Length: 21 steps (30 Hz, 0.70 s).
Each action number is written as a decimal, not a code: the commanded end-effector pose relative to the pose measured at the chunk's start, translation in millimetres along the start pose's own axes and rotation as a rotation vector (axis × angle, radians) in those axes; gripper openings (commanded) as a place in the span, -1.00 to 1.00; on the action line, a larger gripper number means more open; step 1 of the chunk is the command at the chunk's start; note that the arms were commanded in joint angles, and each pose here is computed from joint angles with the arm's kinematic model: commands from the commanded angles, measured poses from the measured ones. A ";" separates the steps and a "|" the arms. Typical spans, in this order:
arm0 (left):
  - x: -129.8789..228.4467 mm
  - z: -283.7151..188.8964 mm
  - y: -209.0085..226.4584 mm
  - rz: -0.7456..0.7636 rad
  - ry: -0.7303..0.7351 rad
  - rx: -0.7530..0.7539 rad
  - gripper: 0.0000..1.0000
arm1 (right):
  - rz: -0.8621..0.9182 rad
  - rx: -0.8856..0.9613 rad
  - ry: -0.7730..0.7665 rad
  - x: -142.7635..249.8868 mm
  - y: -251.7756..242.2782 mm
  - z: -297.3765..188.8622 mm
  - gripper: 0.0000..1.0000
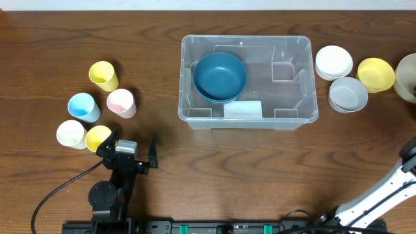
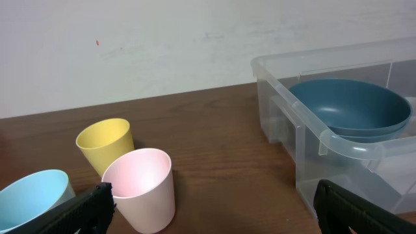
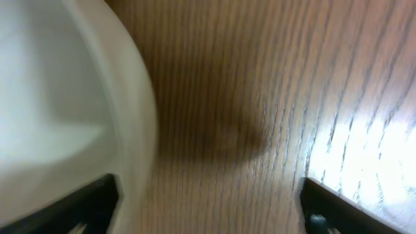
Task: Pack container
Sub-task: 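Grasp the beige bowl rim at the right edge with the right gripper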
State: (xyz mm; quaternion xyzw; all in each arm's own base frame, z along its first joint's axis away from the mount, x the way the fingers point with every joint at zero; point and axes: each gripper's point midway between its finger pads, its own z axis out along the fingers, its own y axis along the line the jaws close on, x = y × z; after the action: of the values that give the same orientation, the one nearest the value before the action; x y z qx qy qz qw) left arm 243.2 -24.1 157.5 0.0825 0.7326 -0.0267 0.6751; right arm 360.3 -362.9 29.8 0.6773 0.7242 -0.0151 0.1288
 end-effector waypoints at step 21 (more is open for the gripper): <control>15.1 0.8 -2.6 -0.003 0.043 0.013 0.96 | 0.190 -0.026 -0.142 -35.9 -34.7 -127.7 -0.98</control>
State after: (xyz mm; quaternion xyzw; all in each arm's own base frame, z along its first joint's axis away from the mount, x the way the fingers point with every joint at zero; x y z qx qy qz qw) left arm 243.2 -24.1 157.5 0.0825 0.7326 -0.0267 0.6751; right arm 310.5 -360.6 73.9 0.7294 0.6769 -0.0247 0.0954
